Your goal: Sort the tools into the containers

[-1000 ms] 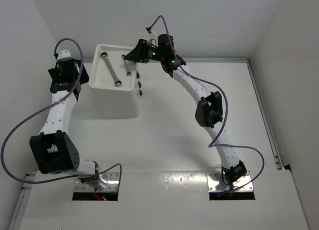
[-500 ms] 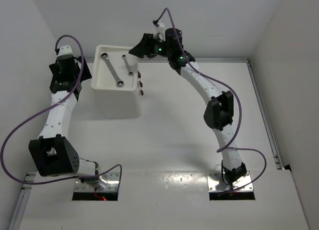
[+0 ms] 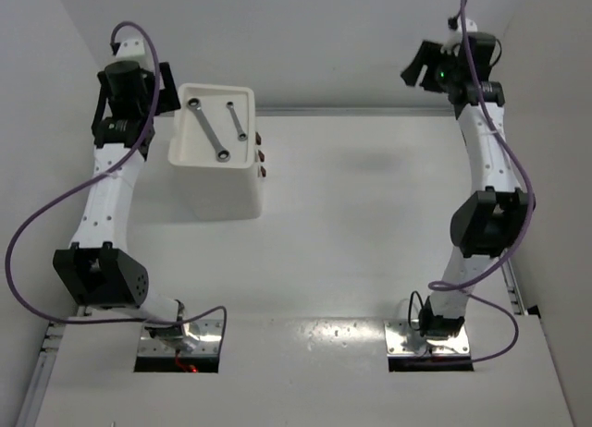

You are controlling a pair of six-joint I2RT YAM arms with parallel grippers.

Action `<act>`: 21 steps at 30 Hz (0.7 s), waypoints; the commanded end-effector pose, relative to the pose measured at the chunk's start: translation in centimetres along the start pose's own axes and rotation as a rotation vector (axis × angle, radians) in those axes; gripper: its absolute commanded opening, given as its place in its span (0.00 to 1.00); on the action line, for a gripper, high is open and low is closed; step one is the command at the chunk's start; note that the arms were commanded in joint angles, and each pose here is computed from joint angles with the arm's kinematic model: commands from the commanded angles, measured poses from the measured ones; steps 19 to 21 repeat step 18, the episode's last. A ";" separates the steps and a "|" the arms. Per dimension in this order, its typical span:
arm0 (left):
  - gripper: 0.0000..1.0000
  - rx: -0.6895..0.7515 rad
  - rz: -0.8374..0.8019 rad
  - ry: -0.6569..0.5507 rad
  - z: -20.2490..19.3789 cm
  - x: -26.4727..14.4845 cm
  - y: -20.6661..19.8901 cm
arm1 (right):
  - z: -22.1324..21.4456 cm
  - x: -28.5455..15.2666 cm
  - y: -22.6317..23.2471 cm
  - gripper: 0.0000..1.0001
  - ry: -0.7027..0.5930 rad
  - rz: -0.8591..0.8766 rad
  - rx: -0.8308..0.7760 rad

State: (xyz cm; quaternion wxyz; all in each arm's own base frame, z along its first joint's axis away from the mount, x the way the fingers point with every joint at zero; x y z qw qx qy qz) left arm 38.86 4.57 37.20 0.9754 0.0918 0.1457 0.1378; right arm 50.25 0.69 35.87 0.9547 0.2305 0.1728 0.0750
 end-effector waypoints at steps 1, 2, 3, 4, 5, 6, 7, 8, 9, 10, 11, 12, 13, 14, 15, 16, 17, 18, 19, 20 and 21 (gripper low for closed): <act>1.00 0.094 -0.201 -0.008 2.6 -0.1 -4.0 | -6.3 -1.6 -3.5 0.69 0.247 -0.097 -0.117; 1.00 0.107 -0.227 0.012 2.4 0.2 -5.1 | -7.9 -1.8 -4.8 0.71 0.277 -0.114 -0.122; 1.00 0.099 -0.209 0.055 1.5 1.3 -5.5 | -8.2 -2.1 -5.6 0.71 0.282 -0.132 -0.132; 1.00 0.084 -0.212 0.077 1.0 1.5 -5.7 | -8.3 -2.6 -5.5 0.71 0.274 -0.130 -0.135; 1.00 0.061 -0.221 0.079 1.0 1.6 -5.6 | -9.3 -3.0 -6.7 0.71 0.294 -0.151 -0.119; 1.00 -0.006 -0.239 0.097 0.6 2.3 -4.9 | -9.3 -3.2 -7.3 0.71 0.285 -0.163 -0.113; 1.00 -0.036 -0.234 0.106 0.1 2.7 -4.4 | -10.3 -3.4 -7.7 0.71 0.302 -0.170 -0.098; 1.00 -0.054 -0.221 0.110 0.0 2.8 -3.9 | -9.8 -4.0 -7.9 0.71 0.279 -0.179 -0.086; 1.00 -0.054 -0.212 0.111 0.0 2.8 -3.8 | -10.1 -4.0 -7.9 0.71 0.290 -0.169 -0.081; 1.00 -0.043 -0.177 0.114 0.0 3.3 -3.5 | -10.0 -4.4 -8.3 0.71 0.285 -0.179 -0.076; 1.00 -0.044 -0.165 0.106 0.4 3.2 -3.3 | -9.6 -4.8 -8.4 0.71 0.272 -0.184 -0.075; 1.00 -0.037 -0.148 0.108 0.3 3.3 -2.8 | -9.8 -5.0 -9.0 0.71 0.277 -0.195 -0.067; 1.00 -0.037 -0.148 0.108 0.3 3.3 -2.8 | -10.1 -5.0 -9.1 0.71 0.285 -0.198 -0.063; 1.00 -0.028 -0.148 0.107 0.3 3.3 -2.8 | -9.7 -5.3 -9.3 0.71 0.273 -0.204 -0.062; 1.00 -0.026 -0.150 0.116 -0.1 3.4 -2.9 | -9.7 -5.3 -9.3 0.71 0.273 -0.204 -0.062; 1.00 -0.030 -0.147 0.097 0.4 3.1 -2.7 | -9.8 -5.5 -9.8 0.71 0.278 -0.207 -0.052; 1.00 -0.027 -0.149 0.111 -0.1 3.2 -2.8 | -9.7 -5.4 -9.8 0.71 0.270 -0.205 -0.055; 1.00 -0.027 -0.149 0.112 -0.2 3.2 -2.8 | -10.0 -5.4 -9.9 0.72 0.278 -0.207 -0.052; 1.00 -0.027 -0.149 0.112 -0.2 3.2 -2.8 | -10.0 -5.4 -9.9 0.72 0.278 -0.207 -0.052; 1.00 -0.027 -0.149 0.112 -0.2 3.2 -2.8 | -10.0 -5.4 -9.9 0.72 0.278 -0.207 -0.052; 1.00 -0.027 -0.149 0.112 -0.2 3.2 -2.8 | -10.0 -5.4 -9.9 0.72 0.278 -0.207 -0.052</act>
Point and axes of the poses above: each gripper's point midway between its finger pads, its own x axis out along the fingers, its own y axis along the line the jaws close on, z = x × y, the point moved 7 cm from there along -x, back along the fingers, and after that the axes turned 12 degrees about x, right-handed, at the moved point
